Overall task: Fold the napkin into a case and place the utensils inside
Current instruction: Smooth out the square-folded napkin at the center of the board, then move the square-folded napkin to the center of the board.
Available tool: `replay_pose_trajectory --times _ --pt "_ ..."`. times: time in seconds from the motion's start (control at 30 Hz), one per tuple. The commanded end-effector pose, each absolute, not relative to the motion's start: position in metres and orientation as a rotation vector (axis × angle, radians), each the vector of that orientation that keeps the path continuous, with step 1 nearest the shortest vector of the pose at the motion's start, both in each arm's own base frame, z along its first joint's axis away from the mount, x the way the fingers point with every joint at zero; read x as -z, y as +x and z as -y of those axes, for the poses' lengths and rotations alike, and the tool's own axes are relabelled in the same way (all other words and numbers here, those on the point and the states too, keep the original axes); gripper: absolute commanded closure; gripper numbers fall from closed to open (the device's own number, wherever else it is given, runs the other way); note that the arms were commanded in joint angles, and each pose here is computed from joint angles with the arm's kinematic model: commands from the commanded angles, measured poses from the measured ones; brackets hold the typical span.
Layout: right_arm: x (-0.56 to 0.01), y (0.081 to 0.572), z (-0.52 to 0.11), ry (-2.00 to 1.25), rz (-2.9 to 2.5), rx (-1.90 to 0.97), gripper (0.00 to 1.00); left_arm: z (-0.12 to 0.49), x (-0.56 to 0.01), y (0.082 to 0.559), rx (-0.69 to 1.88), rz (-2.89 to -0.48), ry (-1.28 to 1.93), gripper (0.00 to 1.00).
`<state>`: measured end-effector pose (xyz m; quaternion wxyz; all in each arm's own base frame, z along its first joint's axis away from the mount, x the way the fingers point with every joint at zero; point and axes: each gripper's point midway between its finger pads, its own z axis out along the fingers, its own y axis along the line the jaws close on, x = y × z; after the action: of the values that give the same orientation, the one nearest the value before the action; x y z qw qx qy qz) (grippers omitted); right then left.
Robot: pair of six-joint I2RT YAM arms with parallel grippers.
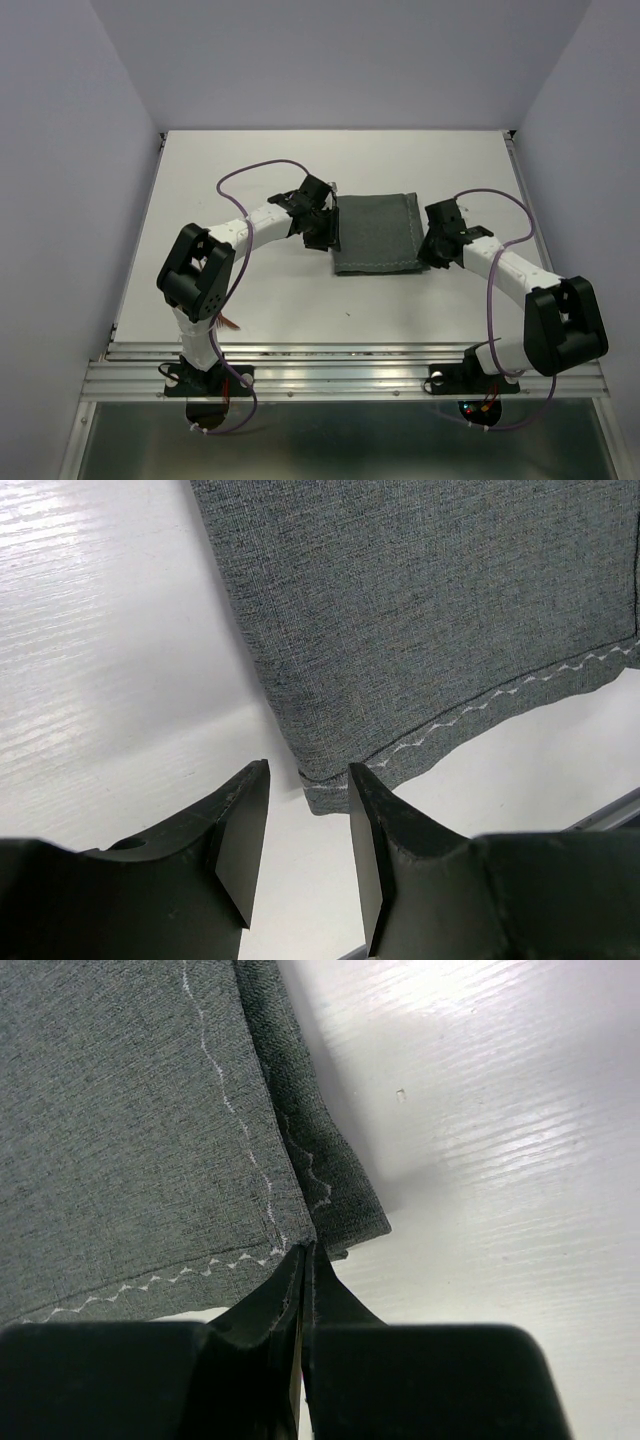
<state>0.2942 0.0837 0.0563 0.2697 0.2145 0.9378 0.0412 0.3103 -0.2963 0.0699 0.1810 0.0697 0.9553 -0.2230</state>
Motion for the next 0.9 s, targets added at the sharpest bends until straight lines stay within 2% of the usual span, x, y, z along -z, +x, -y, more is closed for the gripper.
replay_pose_trajectory --times 0.0,0.3,0.33,0.37,0.43,0.47,0.57,0.67,0.87 --pt "-0.069 0.298 -0.07 0.61 -2.462 -0.046 0.99 0.31 -0.096 0.318 0.703 -2.63 0.253 0.51" --pt "-0.062 0.297 -0.059 0.599 -2.469 0.044 0.98 0.318 -0.089 0.315 0.73 -2.647 0.285 0.52" --pt "-0.061 0.298 -0.058 0.595 -2.469 0.057 0.92 0.318 -0.089 0.315 0.73 -2.647 0.285 0.52" --pt "-0.06 0.298 -0.056 0.582 -2.472 0.075 0.78 0.319 -0.088 0.314 0.731 -2.651 0.288 0.52" --pt "-0.057 0.299 -0.054 0.567 -2.48 0.1 0.66 0.319 -0.086 0.313 0.729 -2.653 0.291 0.52" --pt "-0.056 0.299 -0.053 0.543 -2.49 0.108 0.51 0.319 -0.085 0.313 0.729 -2.657 0.292 0.52" --pt "-0.048 0.301 -0.055 0.507 -2.521 0.119 0.37 0.319 -0.083 0.312 0.727 -2.66 0.3 0.52" --pt "-0.041 0.303 -0.057 0.47 -2.553 0.125 0.32 0.32 -0.083 0.311 0.729 -2.661 0.302 0.52" --pt "-0.03 0.308 -0.064 0.427 -2.581 0.076 0.33 0.32 -0.083 0.31 0.728 -2.66 0.308 0.52"
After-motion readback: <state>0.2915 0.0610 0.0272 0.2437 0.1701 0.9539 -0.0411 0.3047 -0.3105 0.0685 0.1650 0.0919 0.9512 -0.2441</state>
